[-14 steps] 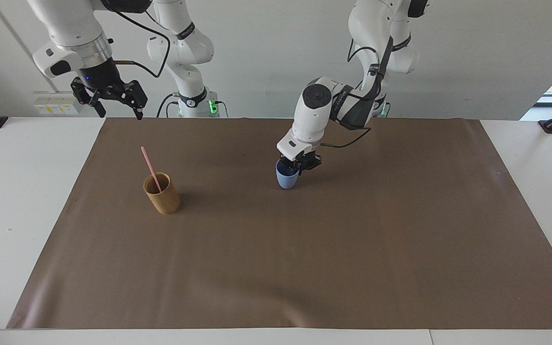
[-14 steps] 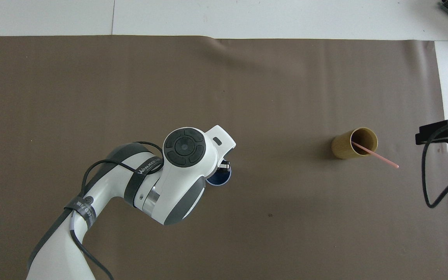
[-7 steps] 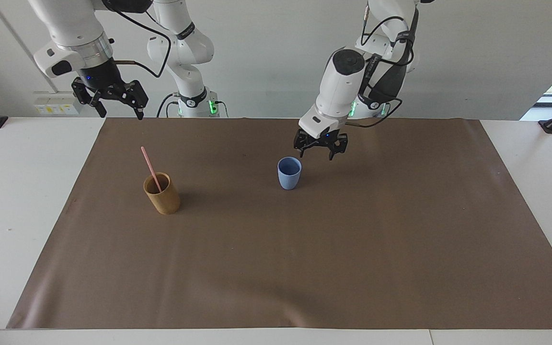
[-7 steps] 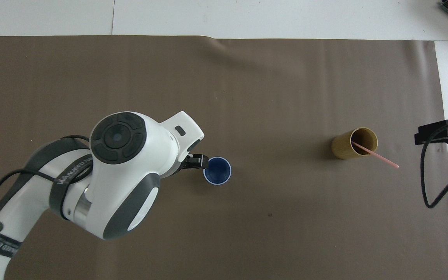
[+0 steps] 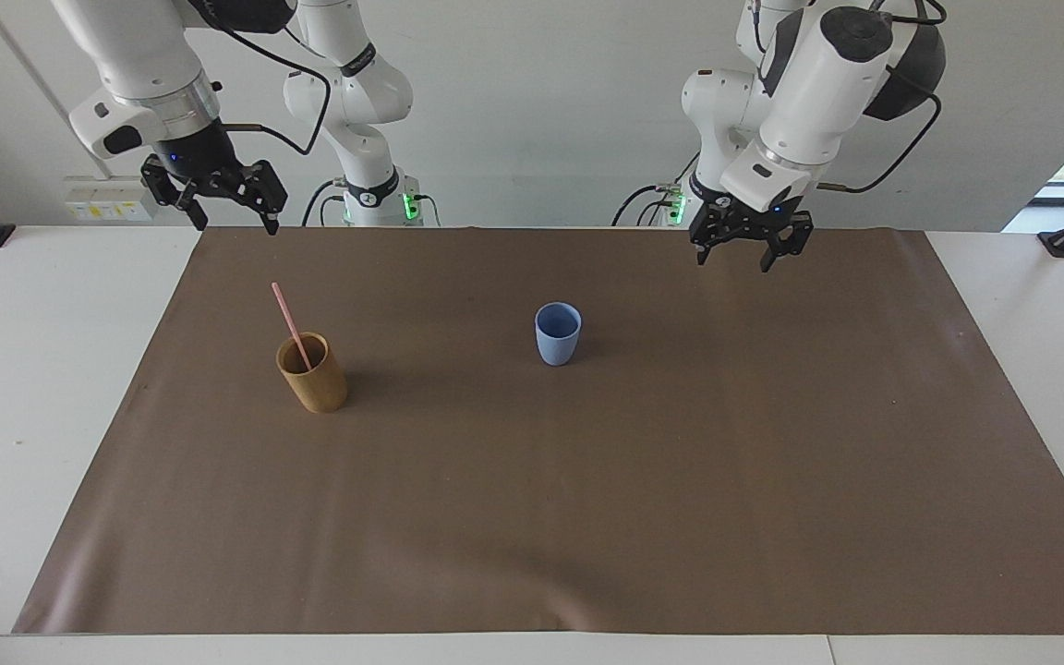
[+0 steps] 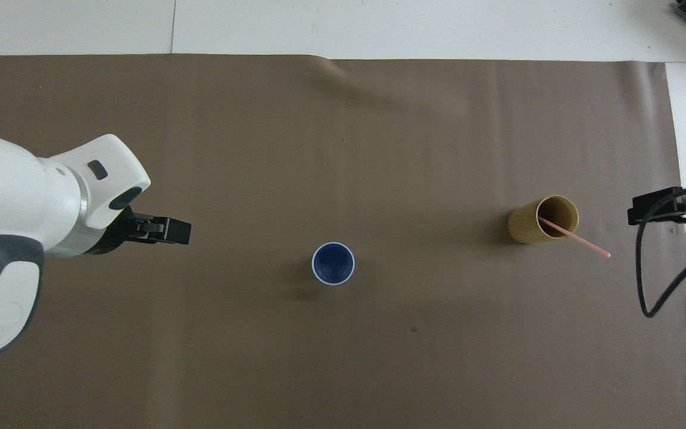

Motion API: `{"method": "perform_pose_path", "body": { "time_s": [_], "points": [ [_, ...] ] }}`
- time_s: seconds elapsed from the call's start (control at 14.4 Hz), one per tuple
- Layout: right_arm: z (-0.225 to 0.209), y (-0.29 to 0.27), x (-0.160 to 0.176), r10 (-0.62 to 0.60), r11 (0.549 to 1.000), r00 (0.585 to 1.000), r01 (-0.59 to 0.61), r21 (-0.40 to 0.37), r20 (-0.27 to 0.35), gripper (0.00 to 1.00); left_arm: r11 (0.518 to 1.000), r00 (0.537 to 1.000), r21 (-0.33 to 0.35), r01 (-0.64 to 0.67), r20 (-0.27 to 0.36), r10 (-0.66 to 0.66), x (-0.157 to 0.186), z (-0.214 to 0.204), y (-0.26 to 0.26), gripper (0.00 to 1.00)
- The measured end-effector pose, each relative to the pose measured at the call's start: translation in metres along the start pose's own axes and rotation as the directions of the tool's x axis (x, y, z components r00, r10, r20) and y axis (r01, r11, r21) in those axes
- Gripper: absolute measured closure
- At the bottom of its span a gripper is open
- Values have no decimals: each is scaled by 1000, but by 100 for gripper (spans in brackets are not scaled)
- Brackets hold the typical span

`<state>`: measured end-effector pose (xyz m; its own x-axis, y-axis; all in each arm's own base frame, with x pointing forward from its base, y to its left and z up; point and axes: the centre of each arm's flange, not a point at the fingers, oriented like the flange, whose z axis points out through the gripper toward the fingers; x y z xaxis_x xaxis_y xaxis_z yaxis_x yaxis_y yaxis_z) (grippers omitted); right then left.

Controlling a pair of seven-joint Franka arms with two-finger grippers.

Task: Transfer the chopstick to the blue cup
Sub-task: 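Retract the left gripper while the right gripper reaches the pink chopstick, then grasp the pink chopstick in the tan cup with the right gripper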

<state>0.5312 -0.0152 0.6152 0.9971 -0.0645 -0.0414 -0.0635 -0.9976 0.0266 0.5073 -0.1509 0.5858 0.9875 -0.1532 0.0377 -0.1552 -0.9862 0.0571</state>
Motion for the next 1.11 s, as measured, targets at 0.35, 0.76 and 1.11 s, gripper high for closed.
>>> {"method": "perform_pose_path", "body": {
  "time_s": [0.35, 0.76, 1.11],
  "points": [
    [81, -5, 15, -258, 966, 964, 258, 14, 70, 0, 999, 998, 36, -32, -54, 33, 4, -83, -70, 0],
    [160, 3, 3, -508, 859, 836, 511, 42, 206, 0, 998, 999, 45, -37, -9, 37, 0, -97, -78, 0],
    [166, 7, 3, -552, 825, 801, 565, 9, 231, 5, 998, 999, 43, -35, 24, 34, 5, -94, -79, 0]
  ]
}}
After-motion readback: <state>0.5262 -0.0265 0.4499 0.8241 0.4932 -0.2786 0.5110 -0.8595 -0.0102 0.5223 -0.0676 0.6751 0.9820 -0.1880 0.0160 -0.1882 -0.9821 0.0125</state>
